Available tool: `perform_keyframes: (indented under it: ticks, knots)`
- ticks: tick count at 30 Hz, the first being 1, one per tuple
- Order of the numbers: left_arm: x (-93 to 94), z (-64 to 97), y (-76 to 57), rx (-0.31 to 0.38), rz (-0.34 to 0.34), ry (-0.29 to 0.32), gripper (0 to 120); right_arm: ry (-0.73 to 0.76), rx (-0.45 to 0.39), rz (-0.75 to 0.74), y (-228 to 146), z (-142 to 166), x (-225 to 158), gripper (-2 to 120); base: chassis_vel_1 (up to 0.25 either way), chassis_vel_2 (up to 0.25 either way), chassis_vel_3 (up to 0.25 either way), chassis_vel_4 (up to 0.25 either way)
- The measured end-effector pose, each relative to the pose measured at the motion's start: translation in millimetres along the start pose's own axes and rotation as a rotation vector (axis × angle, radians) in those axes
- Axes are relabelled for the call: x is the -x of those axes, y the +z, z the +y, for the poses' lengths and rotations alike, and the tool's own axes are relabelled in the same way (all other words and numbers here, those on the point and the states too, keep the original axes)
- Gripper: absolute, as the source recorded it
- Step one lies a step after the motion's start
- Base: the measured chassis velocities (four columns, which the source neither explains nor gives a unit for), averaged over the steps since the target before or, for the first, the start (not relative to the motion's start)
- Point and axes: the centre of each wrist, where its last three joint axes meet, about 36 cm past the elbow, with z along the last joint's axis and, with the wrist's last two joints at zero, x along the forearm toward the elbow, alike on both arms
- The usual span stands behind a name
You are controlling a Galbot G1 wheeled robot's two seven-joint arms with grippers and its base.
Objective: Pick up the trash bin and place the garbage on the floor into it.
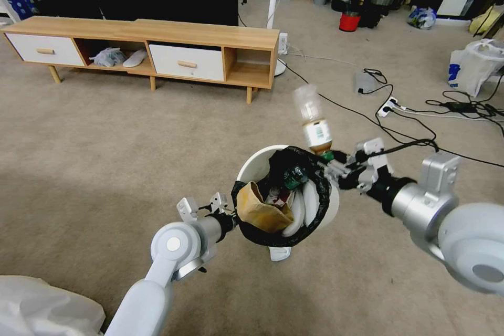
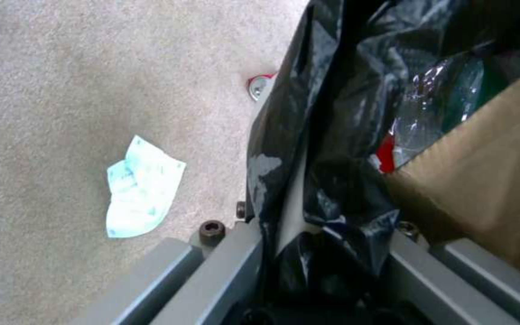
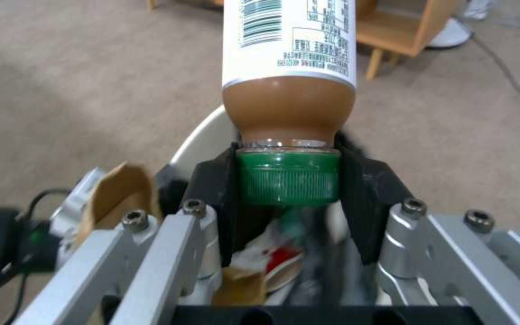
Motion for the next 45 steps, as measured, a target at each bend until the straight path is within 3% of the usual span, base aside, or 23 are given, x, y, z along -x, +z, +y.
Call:
perform_keyframes:
  ticks: [19,45]
  knots:
    - [-0.6,-26.8,-5.0,0.002,-0.013,0.050,0,-0.068,-0.010,0.126,41.0,12.2,0.5,35,0.000,0.000,0.000,0.000]
    - [4.2,-22.3,-2.9,-0.018,-0.011,0.042,0,-0.077,-0.025,0.117,45.4,6.9,5.6,35,0.000,0.000,0.000,0.000]
